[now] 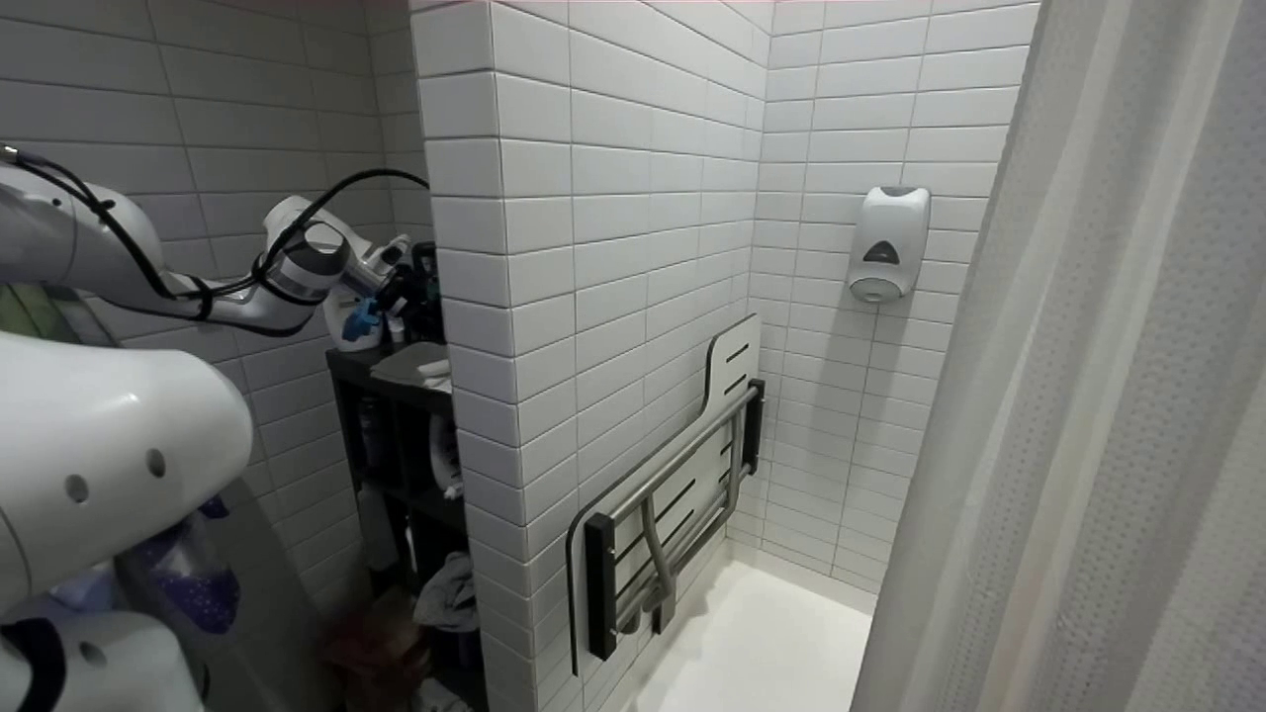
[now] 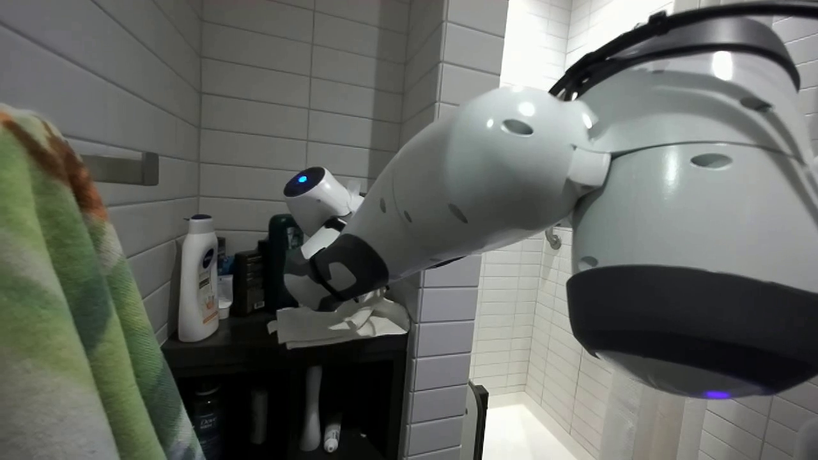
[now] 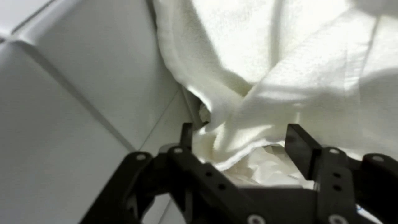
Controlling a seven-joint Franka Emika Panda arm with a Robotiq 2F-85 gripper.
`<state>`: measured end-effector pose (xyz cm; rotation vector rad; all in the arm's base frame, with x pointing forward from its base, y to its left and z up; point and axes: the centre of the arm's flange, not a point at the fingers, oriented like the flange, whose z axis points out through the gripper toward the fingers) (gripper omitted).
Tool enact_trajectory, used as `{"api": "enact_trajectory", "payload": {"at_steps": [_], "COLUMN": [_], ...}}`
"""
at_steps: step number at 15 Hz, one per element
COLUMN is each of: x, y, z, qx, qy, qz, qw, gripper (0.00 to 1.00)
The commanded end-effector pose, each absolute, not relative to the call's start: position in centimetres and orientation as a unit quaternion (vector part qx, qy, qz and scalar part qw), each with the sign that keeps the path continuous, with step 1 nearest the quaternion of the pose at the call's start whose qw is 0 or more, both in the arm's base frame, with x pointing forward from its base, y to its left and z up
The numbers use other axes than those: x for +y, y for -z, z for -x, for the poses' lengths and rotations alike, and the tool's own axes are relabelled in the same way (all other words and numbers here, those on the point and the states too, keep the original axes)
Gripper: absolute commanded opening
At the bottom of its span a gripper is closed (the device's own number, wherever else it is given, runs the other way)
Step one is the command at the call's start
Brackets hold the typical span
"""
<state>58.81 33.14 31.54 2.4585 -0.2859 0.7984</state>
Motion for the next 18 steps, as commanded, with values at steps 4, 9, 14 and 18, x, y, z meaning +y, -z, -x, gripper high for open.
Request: {"api": "enact_trajectory", "payload": {"at_steps": [4, 9, 14, 18], "x": [33.8, 34.8, 35.6, 36.1], "y": [-31.5, -31.0, -30.6, -31.0], "z": [-57.3, -57.0, -56.7, -56.6], "qx": [-0.099, -0.090, -0.073, -0.065], "qy": [-0.292, -0.270, -0.241, -0.224], "qz": [-0.927, -0.940, -0.953, -0.961], "qw": [0.211, 0.191, 0.169, 0.150], "gripper": [1.00, 1.00, 1.00, 1.00]}}
